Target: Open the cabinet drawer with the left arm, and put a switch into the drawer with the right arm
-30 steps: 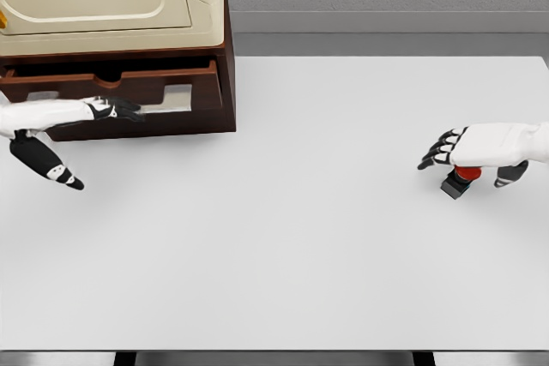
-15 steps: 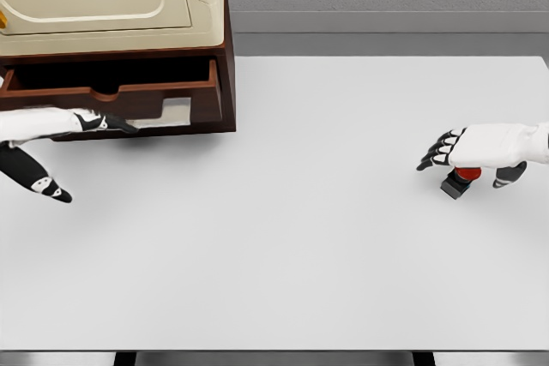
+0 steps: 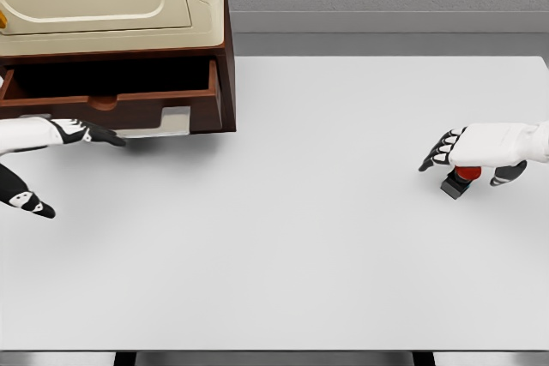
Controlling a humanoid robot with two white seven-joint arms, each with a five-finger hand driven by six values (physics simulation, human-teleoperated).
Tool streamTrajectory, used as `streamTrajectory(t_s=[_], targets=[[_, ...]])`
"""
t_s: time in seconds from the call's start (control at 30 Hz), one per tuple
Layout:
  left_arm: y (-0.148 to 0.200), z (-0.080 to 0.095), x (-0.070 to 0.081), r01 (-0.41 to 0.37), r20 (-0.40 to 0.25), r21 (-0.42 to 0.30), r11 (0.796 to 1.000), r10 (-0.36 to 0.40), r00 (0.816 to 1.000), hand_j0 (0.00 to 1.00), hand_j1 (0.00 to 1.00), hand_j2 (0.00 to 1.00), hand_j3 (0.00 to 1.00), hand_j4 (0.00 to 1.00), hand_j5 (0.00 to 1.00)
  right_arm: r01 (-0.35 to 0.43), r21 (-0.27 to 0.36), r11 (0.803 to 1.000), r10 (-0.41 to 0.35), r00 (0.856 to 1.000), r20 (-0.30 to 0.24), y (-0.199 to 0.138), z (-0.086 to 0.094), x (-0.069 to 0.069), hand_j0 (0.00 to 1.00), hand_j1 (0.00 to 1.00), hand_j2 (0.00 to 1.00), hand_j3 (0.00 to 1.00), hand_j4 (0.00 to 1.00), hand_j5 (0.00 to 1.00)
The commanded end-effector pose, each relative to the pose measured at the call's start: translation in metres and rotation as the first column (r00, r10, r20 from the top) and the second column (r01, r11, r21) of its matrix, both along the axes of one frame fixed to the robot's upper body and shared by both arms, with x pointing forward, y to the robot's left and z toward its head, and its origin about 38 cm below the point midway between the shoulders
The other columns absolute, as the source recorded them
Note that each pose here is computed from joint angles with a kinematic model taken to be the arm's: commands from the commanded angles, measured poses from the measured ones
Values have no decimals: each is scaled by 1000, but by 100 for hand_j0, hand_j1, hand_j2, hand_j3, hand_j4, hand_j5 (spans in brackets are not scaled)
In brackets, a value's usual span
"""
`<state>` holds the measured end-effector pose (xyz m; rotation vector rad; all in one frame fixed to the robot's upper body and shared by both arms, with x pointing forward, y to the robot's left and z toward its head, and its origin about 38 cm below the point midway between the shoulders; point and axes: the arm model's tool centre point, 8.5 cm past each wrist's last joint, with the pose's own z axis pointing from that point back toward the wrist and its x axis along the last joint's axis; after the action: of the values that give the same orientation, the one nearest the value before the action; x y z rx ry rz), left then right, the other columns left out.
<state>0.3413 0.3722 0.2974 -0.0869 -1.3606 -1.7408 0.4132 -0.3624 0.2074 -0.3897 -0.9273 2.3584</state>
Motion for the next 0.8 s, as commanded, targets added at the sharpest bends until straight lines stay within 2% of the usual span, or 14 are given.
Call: streamTrajectory(t_s=[0.0, 0.23, 0.33, 0.43, 0.57, 0.77], targets=[[3, 5, -2, -5, -2, -22, 1000, 5, 1000, 100, 100, 100, 100, 100, 100, 4, 2, 1000, -4, 1000, 1, -1, 1, 0, 88, 88, 88, 88, 88, 88], [7, 14, -4, -15, -1, -54, 998, 15, 1000, 100, 100, 100, 100, 100, 100, 3, 1, 1000, -3, 1000, -5, -1, -1, -1, 88, 88, 88, 88, 88, 88], [8, 21, -3, -22, -1, -89, 996, 22, 1000, 100, 100, 100, 100, 100, 100, 3, 0, 1000, -3, 1000, -6, -1, -2, -1, 85, 85, 85, 85, 85, 85], [9, 21, -4, -25, -1, -89, 996, 25, 1000, 100, 100, 100, 100, 100, 100, 1, 0, 1000, -1, 1000, -8, 0, -3, -1, 81, 81, 81, 81, 81, 81], [8, 33, -2, -29, 11, -130, 991, 30, 999, 100, 100, 100, 100, 100, 100, 4, 0, 1000, -4, 1000, -9, -1, -3, -2, 77, 77, 77, 77, 77, 77], [0, 31, -8, 64, 54, -166, 984, -56, 997, 100, 100, 100, 100, 100, 100, 7, -1, 1000, -7, 1000, -7, -3, -2, -2, 75, 75, 75, 75, 75, 75]])
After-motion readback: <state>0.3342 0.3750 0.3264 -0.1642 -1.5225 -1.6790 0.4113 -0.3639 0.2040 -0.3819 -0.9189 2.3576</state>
